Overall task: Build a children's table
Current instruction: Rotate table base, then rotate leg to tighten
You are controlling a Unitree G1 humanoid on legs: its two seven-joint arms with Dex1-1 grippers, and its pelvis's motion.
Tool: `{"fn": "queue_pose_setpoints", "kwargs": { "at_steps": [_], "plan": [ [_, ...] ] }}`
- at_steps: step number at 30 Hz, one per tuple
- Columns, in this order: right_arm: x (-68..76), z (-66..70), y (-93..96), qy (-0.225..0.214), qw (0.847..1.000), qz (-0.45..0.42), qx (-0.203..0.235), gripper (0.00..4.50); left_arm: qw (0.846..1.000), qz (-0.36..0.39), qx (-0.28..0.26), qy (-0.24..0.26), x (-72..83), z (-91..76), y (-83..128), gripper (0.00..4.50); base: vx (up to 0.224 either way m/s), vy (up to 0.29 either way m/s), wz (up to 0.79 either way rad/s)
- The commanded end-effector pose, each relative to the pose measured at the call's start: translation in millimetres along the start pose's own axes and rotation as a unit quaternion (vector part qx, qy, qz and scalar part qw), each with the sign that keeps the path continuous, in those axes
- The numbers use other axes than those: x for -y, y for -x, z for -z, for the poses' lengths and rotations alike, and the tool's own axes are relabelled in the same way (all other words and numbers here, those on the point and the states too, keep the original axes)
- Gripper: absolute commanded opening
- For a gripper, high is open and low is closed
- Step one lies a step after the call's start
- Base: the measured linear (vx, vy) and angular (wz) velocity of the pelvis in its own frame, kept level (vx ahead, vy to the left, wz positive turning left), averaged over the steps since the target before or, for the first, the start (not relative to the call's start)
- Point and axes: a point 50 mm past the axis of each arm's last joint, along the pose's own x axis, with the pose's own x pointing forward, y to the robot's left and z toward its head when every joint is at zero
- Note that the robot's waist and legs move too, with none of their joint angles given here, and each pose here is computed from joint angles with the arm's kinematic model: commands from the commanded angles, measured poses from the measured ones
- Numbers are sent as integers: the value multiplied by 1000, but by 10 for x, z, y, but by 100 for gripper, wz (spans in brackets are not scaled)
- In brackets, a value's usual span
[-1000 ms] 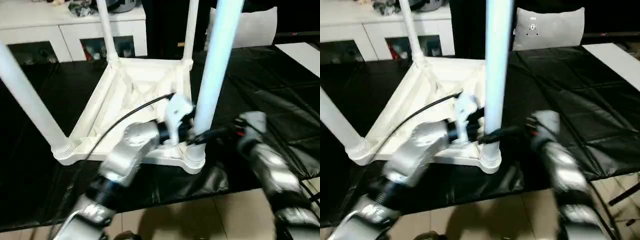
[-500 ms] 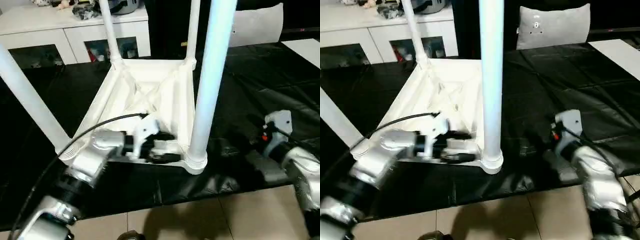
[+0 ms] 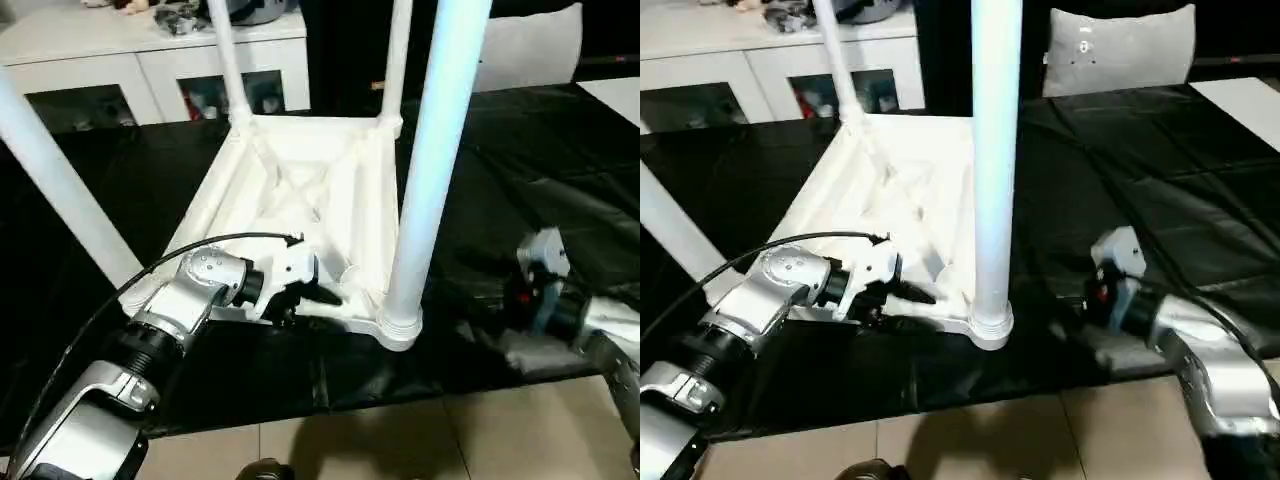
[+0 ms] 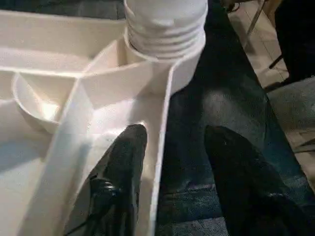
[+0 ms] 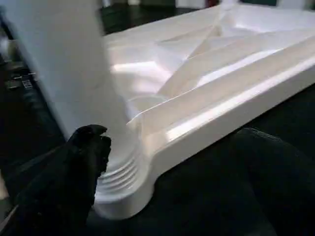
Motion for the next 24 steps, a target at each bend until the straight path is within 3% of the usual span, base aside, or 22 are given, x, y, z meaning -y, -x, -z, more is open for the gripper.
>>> {"fn": "queue_pose_setpoints", "kwargs": {
  "at_steps": [1, 7, 18, 24],
  "plan": [
    [-66, -36, -22, 1, 1000, -30, -3, 450, 1000, -17, -10, -16, -53, -15, 10, 185, 0, 0, 0],
    [-117, -15, -45, -5, 998, -61, -18, 450, 998, -46, -27, -25, -134, 14, 7, 137, 0, 0, 0],
    [-138, -17, -65, -3, 997, -69, -24, 450, 999, -17, -37, -25, -121, 70, -25, 49, 0, 0, 0],
    [-108, -42, -126, 9, 997, -78, -28, 450, 999, -7, -34, 3, -122, 116, 37, 10, 0, 0, 0]
  ]
}}
